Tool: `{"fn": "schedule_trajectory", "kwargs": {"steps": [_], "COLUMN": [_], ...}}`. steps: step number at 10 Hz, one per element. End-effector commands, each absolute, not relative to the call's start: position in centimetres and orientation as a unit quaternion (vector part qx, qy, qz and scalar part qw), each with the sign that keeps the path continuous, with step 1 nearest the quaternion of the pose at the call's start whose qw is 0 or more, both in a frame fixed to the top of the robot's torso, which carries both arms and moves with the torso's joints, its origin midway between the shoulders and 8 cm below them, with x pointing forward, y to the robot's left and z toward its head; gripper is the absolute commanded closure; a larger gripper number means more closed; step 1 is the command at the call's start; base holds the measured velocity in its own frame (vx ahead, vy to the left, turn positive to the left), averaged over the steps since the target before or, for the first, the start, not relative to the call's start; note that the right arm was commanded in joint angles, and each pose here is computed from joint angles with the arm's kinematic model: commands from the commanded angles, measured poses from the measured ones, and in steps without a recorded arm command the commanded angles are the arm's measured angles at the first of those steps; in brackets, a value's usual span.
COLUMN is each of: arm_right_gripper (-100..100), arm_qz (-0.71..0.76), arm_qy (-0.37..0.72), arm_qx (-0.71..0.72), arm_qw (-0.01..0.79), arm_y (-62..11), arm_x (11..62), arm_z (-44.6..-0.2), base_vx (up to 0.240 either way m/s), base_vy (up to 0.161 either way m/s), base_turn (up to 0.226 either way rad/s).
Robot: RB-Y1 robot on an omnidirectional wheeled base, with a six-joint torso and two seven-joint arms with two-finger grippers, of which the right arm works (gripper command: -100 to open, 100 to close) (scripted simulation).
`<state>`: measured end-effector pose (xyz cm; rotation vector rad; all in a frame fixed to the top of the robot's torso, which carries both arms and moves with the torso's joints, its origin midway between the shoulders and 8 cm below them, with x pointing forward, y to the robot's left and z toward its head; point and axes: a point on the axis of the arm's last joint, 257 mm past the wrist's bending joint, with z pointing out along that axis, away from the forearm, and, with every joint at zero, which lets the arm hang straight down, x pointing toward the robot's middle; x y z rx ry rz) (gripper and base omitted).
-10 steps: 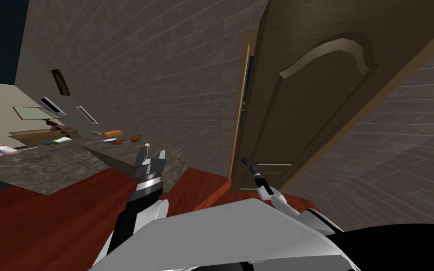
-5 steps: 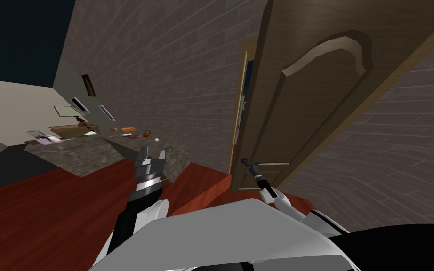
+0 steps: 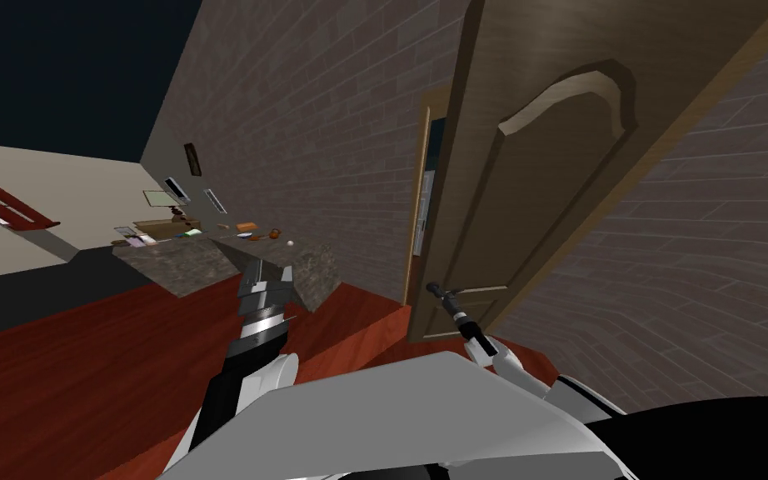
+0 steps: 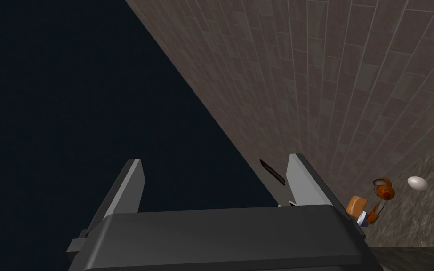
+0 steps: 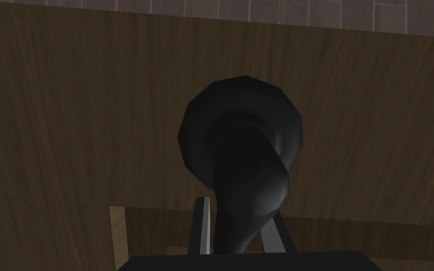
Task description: Pull the door open
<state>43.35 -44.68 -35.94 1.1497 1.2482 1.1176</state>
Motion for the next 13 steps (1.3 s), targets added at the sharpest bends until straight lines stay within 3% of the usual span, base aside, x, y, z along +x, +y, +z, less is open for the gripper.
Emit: {"fn": "schedule_trajectory", "kwargs": {"steps": [1,8,13], "arm_right_gripper": [100,100,100], "arm_qz": [0.476,0.490,0.500], "arm_qy": [0.527,0.542,0.549], "arm_qx": [0.472,0.458,0.447], "arm_qw": [0.523,0.507,0.498], "arm_y": [-44.7,-45.0,-45.6], "arm_x": [42.2,39.4,36.7], "arm_z": [-35.7,-35.8,-35.7], "base_vx": [-0.232,-0.183,-0.194], "base_vy": [-0.112,-0.059,-0.086], "base_turn": [0.188,0.099,0.174]}}
